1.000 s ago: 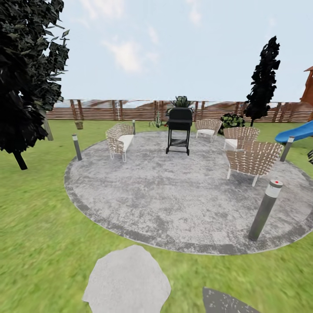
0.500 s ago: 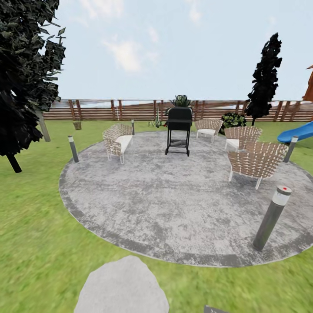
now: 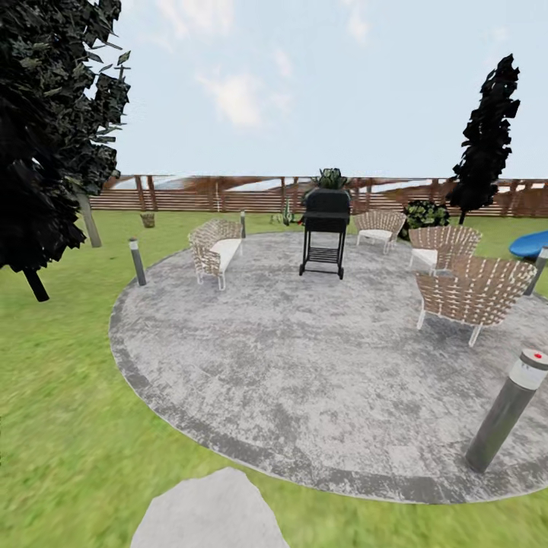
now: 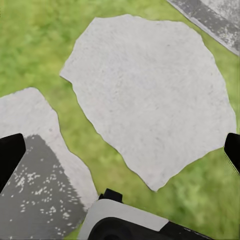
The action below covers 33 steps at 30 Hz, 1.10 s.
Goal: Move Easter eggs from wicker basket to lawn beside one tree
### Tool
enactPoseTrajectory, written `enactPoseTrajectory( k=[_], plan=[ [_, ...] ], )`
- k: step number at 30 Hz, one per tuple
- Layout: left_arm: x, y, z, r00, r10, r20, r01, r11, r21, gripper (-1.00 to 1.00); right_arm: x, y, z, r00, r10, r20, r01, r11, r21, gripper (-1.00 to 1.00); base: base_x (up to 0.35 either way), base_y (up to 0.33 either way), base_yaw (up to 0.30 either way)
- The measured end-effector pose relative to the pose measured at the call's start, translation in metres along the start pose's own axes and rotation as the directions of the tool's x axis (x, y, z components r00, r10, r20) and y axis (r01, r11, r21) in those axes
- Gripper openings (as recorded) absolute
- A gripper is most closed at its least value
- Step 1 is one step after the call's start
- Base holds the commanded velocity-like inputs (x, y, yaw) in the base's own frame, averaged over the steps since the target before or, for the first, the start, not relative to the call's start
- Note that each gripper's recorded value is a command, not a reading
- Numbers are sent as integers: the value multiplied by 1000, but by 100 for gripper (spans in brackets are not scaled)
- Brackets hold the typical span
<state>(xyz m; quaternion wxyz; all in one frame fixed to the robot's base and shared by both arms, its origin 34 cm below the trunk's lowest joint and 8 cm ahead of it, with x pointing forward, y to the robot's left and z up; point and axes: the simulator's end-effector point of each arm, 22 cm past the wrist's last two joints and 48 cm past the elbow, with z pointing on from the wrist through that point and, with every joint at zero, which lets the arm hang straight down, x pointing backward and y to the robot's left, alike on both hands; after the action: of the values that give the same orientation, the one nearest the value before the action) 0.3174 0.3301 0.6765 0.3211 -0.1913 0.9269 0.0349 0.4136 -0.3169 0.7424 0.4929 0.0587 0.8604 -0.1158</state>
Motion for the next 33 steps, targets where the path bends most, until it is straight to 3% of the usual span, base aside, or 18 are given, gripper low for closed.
enactPoseTrajectory(
  k=[33],
  plan=[
    [1,-1,0,1000,1,-4,-1,1000,3,100,-1,-1,0,1000,0,6,0,1000,1,100,329,-75,17]
  ],
)
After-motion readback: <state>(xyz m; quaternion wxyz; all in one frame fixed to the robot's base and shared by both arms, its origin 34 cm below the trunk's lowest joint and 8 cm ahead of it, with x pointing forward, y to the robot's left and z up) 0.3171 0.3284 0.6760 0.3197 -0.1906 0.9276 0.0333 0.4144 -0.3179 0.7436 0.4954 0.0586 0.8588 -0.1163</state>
